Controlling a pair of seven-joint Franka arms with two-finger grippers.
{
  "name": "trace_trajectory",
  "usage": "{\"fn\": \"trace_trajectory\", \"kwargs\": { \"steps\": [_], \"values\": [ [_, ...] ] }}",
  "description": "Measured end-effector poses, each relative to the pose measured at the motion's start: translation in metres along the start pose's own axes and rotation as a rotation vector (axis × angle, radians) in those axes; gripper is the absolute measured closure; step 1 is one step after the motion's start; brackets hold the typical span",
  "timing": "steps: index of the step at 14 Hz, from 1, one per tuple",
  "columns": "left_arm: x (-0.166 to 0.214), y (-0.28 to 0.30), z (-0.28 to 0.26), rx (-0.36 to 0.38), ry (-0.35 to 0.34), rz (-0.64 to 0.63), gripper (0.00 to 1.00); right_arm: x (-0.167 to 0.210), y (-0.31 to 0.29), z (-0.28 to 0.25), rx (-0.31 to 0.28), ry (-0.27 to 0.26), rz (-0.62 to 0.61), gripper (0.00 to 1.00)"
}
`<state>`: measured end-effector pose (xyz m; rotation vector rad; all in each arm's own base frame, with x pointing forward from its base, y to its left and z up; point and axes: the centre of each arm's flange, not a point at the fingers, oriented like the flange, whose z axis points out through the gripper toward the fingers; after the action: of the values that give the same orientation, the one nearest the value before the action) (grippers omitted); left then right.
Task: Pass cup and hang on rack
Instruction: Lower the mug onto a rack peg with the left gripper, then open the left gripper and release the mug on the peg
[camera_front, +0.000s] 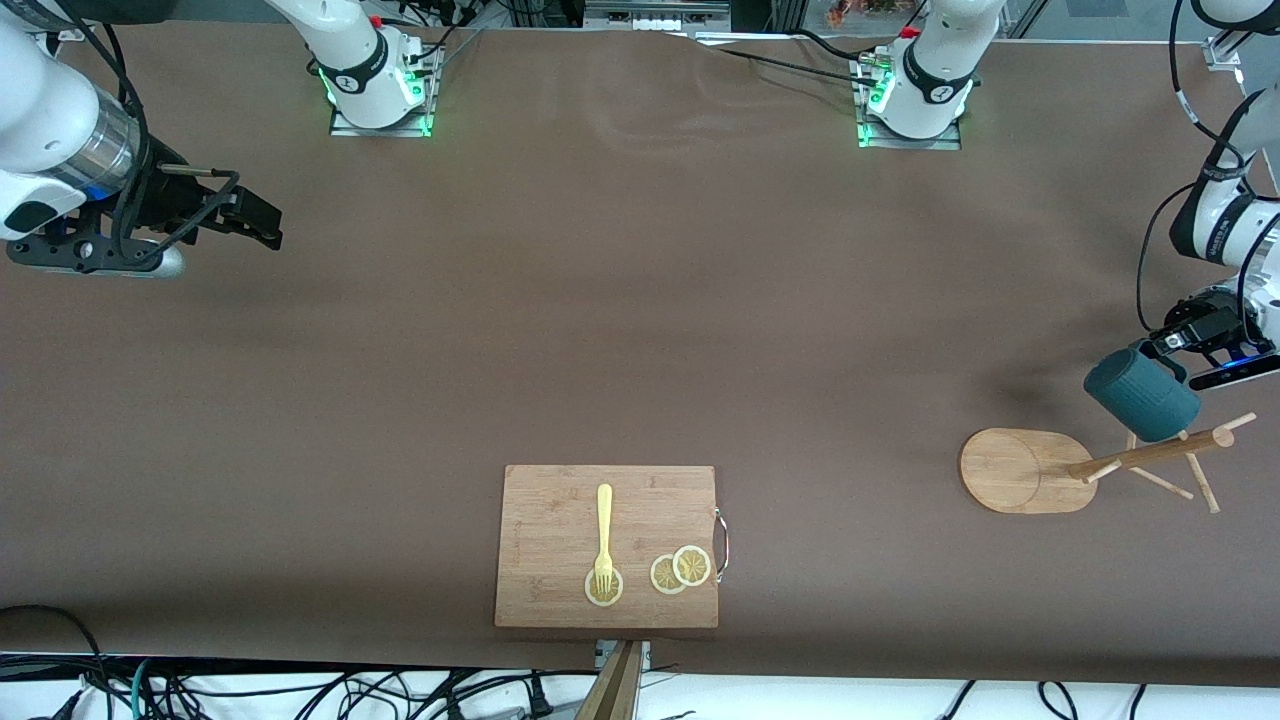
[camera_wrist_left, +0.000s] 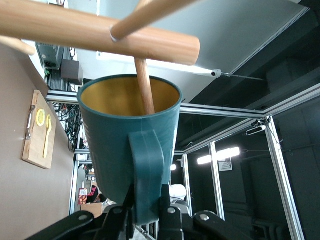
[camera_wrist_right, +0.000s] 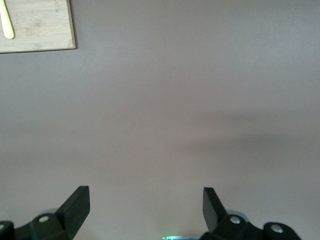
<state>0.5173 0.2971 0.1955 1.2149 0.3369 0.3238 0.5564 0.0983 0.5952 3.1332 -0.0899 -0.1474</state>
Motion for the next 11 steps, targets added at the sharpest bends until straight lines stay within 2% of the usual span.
{"fn": "trace_trajectory", "kwargs": {
  "steps": [8, 11],
  "values": [
    [0.0042, -0.0071, -0.0046, -0.013, 0.006, 0.0, 0.77, 0.0, 0.0, 0.0, 0.0, 0.0, 0.0, 0.0],
    [0.0074, -0.0041, -0.0053, -0.01, 0.004, 0.012, 0.51, 0.0, 0.0, 0.0, 0.0, 0.0, 0.0, 0.0]
  ]
}}
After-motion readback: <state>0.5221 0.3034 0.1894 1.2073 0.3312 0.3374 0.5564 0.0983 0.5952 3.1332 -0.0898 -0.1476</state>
